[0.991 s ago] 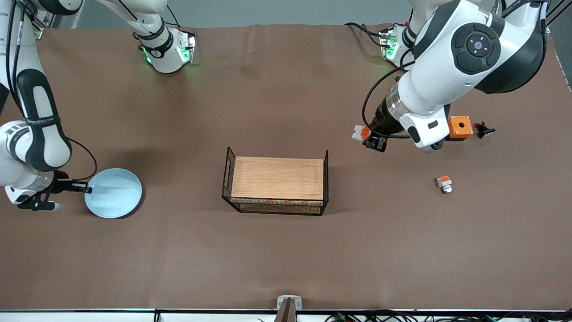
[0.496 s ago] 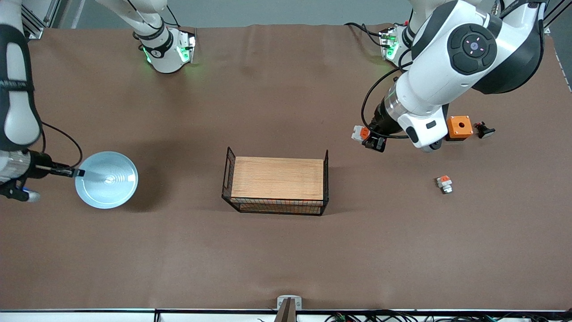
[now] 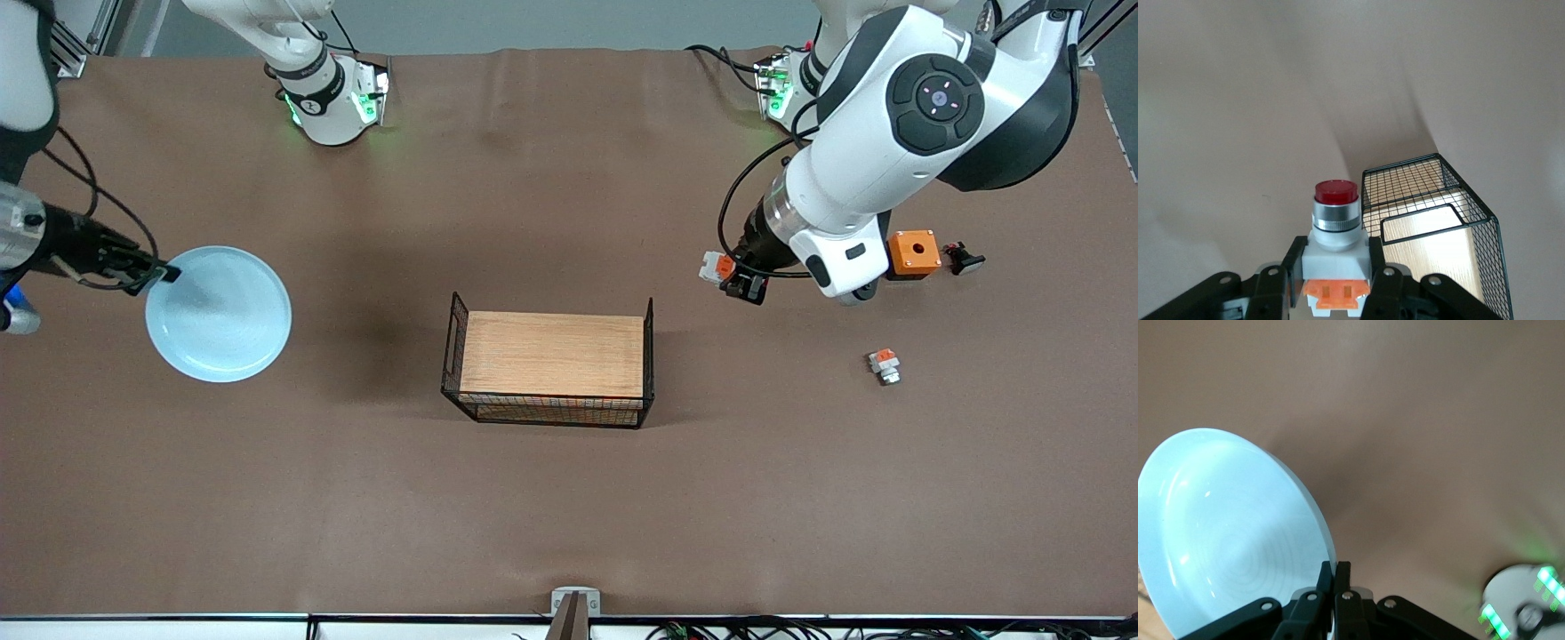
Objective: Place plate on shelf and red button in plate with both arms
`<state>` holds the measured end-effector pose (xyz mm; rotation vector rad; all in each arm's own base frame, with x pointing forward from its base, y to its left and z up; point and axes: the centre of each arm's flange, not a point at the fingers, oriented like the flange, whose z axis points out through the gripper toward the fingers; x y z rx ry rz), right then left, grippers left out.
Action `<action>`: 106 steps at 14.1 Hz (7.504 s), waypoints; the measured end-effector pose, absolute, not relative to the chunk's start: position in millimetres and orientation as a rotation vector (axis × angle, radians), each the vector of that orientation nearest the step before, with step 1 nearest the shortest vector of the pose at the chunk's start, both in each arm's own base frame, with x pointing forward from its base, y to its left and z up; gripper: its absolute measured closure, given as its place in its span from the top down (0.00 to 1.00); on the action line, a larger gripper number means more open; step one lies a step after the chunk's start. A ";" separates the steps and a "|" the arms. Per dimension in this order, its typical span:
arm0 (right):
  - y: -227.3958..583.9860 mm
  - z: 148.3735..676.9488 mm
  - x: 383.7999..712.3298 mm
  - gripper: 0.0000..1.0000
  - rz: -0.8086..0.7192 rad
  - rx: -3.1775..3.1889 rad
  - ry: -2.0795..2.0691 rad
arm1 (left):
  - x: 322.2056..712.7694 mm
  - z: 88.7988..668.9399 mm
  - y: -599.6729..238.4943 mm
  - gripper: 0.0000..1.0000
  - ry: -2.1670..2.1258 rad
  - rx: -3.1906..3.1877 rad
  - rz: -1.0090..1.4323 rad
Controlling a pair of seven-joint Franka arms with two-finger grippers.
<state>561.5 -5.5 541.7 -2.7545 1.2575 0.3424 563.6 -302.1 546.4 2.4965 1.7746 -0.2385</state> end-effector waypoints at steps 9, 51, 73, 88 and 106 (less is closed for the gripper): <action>245.9 597.9 508.5 0.03 0.211 -2.453 1.823 | 563.6 546.4 -302.3 0.41 1.774 2.497 -0.237; 514.2 372.8 479.1 0.03 -0.240 -1.956 2.300 | 568.6 516.0 -319.6 0.41 1.792 2.499 -0.272; 460.2 455.9 542.6 1.00 -0.055 -2.301 2.095 | 560.7 486.2 -374.6 0.41 1.973 2.376 -0.210; 125.3 572.1 613.6 1.00 0.305 -3.087 0.762 | 526.6 459.0 -492.3 0.41 1.977 2.273 -0.120; -45.5 585.3 615.1 1.00 0.320 -3.172 0.144 | 547.1 365.3 -536.9 0.41 1.936 2.198 -0.013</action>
